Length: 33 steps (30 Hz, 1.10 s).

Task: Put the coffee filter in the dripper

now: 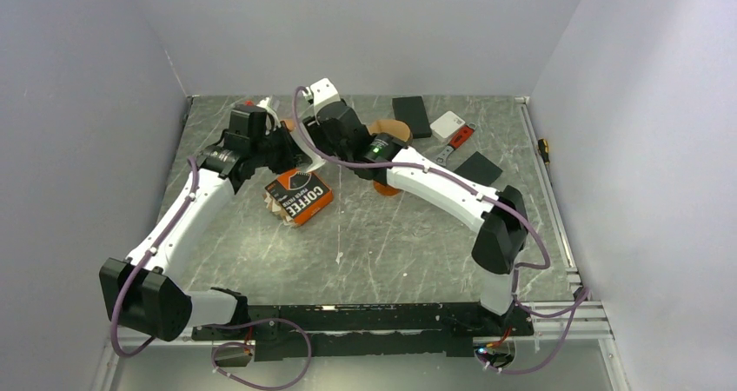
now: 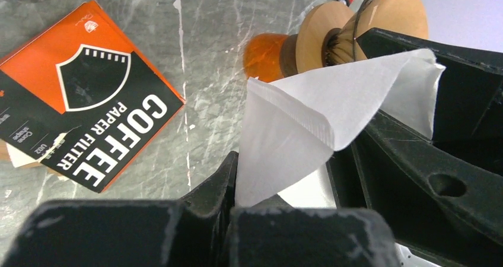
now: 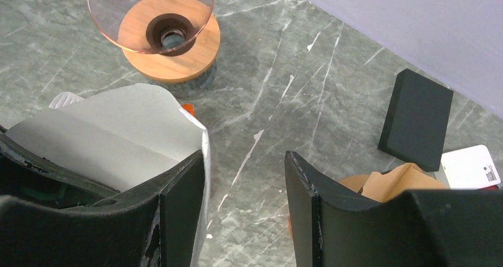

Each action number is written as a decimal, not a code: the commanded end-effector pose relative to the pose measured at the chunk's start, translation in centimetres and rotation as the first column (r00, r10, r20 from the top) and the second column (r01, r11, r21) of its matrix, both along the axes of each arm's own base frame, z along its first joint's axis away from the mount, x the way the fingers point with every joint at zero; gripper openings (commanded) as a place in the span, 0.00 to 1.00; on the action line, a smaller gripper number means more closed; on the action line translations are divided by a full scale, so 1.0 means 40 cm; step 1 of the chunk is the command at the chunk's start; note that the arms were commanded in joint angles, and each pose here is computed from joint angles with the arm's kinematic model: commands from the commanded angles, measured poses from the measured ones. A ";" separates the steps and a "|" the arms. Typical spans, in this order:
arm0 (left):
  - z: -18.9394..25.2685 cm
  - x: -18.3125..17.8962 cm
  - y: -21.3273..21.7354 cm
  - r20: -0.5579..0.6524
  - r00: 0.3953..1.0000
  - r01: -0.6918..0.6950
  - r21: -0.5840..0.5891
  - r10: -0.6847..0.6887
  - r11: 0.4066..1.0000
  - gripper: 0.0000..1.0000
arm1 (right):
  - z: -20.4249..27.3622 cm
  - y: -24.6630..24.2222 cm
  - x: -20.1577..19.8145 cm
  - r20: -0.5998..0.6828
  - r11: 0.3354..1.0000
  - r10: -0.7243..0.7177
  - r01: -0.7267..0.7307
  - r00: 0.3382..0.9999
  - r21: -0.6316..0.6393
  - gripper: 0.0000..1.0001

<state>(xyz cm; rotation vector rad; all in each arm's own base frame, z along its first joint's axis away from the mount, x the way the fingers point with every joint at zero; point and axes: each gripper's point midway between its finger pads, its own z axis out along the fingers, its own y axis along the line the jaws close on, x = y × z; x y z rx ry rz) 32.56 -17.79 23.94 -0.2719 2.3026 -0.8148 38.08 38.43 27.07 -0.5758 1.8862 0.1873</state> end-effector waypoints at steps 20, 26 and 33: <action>0.101 0.114 0.037 0.069 0.996 0.045 0.179 -0.058 0.983 0.00 | 0.279 -0.072 -0.085 -0.004 0.817 0.338 -0.292 0.941 0.498 0.90; 0.097 0.167 0.080 0.013 0.998 0.058 0.123 -0.061 0.991 0.05 | 0.310 -0.149 -0.071 0.012 0.800 0.302 -0.260 0.953 0.541 0.95; 0.105 0.219 0.166 -0.027 1.000 -0.008 0.106 0.011 0.994 0.07 | 0.313 -0.185 -0.062 0.012 0.811 0.275 -0.239 0.961 0.535 0.96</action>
